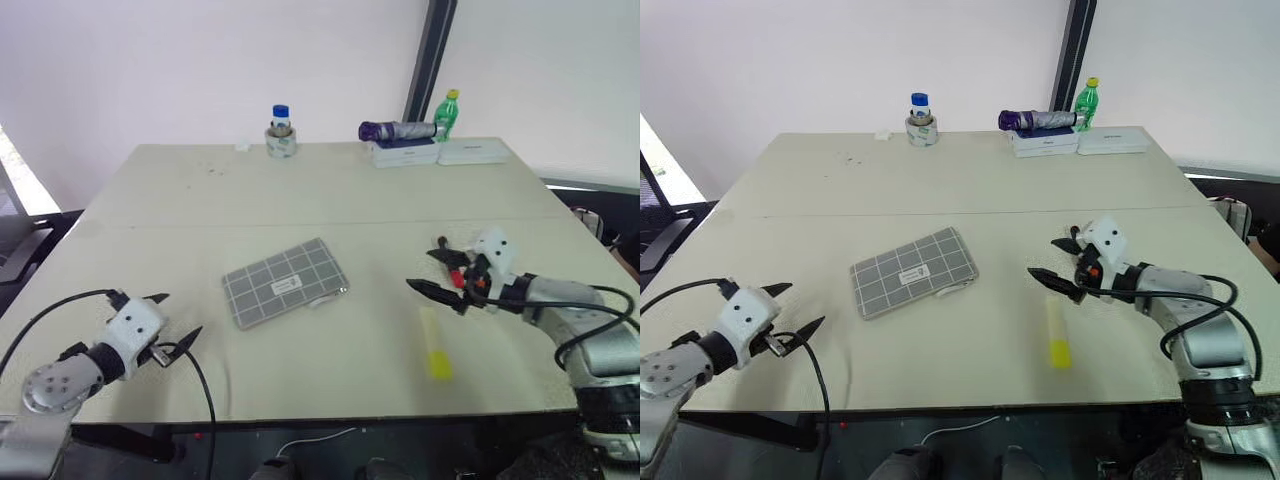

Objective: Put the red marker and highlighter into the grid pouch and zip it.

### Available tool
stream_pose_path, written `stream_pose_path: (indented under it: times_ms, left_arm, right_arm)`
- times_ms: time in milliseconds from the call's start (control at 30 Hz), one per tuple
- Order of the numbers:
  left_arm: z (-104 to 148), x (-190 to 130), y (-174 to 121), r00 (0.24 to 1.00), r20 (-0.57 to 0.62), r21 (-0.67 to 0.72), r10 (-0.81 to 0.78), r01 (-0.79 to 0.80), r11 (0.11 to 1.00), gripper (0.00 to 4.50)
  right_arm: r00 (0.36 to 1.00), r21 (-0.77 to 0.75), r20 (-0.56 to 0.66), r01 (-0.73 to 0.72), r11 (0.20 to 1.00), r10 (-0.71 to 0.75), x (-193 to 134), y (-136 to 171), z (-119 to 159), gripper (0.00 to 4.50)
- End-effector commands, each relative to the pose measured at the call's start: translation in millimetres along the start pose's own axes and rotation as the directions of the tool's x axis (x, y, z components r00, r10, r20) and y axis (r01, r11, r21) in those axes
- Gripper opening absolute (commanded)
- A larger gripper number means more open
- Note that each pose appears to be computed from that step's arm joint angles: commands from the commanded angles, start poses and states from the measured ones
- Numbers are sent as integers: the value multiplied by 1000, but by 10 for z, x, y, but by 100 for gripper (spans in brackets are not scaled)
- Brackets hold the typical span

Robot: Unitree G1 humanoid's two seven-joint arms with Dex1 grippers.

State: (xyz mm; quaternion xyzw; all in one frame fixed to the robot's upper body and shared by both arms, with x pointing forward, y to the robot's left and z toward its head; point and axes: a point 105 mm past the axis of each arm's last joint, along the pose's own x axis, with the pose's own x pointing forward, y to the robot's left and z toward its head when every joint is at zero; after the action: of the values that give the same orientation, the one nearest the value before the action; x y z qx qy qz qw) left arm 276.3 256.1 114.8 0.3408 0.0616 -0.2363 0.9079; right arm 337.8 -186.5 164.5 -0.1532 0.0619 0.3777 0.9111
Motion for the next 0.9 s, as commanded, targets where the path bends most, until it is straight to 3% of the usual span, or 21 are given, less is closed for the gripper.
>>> stream_pose_path:
  times_ms: [33, 133, 167, 300, 533, 900]
  left_arm:
    - [68, 88, 32, 999, 33, 129, -12, 8, 992, 450]
    - [98, 184, 13, 998, 61, 189, -30, 17, 982, 450]
    - [107, 211, 4, 997, 70, 208, -34, 18, 978, 450]
    - [152, 300, -39, 992, 112, 275, -51, 19, 961, 450]
    - [208, 400, -60, 986, 162, 392, -34, -33, 919, 450]
    - [270, 488, -204, 972, 213, 486, -99, -18, 874, 450]
  right_arm:
    - [999, -15, 23, 42, 999, -42, 200, -14, 139, 165]
    - [998, 0, 26, 57, 998, -57, 406, 21, 184, 11]
    - [997, -1, 16, 71, 997, -71, 473, 20, 180, 4]
    - [991, -56, -23, 128, 990, -130, 717, 10, 141, 4]
    - [970, -21, -103, 220, 975, -221, 1111, -83, -51, 4]
    - [986, 57, -141, 97, 994, -88, 1397, 135, -145, 4]
